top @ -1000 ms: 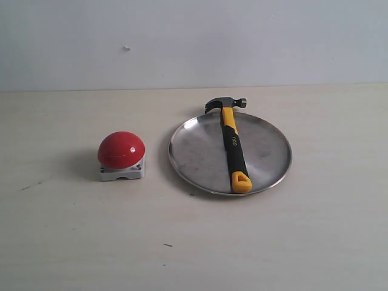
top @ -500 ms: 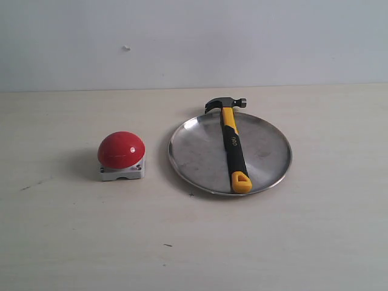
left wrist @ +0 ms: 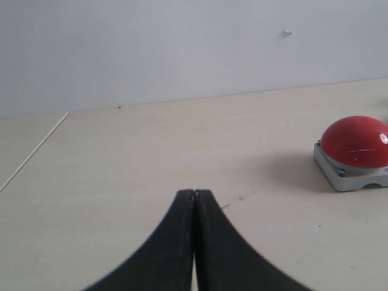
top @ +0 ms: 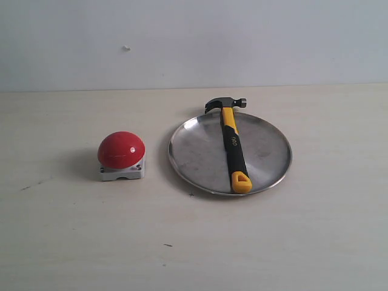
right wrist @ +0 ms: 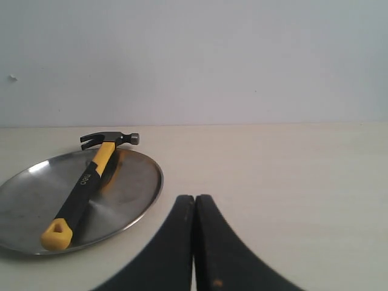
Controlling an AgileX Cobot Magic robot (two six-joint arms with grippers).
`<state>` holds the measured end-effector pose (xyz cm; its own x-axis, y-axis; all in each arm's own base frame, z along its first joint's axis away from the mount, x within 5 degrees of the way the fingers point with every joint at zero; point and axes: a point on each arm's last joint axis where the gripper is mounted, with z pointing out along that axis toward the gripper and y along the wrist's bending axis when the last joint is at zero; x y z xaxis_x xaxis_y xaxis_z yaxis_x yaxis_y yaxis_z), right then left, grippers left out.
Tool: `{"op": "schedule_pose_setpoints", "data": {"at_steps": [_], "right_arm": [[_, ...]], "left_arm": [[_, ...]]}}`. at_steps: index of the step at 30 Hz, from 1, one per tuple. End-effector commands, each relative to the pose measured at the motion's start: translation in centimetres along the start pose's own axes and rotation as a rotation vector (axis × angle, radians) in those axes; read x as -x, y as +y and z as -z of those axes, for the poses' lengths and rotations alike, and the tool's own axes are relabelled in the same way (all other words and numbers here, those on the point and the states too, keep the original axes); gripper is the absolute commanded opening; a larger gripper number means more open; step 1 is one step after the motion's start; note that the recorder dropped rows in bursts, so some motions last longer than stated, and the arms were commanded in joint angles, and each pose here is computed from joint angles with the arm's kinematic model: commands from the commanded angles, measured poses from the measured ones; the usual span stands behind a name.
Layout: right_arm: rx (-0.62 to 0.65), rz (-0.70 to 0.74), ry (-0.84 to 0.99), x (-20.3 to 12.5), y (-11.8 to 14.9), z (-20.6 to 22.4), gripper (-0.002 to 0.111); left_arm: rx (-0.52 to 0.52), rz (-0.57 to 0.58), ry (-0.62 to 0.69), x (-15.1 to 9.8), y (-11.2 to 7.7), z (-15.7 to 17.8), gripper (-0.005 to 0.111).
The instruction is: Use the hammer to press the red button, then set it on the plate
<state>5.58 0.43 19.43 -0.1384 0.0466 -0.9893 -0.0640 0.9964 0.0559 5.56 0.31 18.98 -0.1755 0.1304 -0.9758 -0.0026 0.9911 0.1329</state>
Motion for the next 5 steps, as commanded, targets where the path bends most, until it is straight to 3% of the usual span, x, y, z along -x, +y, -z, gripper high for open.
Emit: {"op": "schedule_pose_setpoints", "data": {"at_steps": [1,5], "right_arm": [[-0.006,0.01,-0.004,-0.1,-0.05,0.02,0.0],[-0.006,0.01,-0.004,-0.1,-0.05,0.02,0.0]], "left_arm": [[0.0,0.009,-0.009,0.04,-0.01,0.05,0.0],[0.0,0.009,-0.009,0.04,-0.01,0.05,0.0]]}}
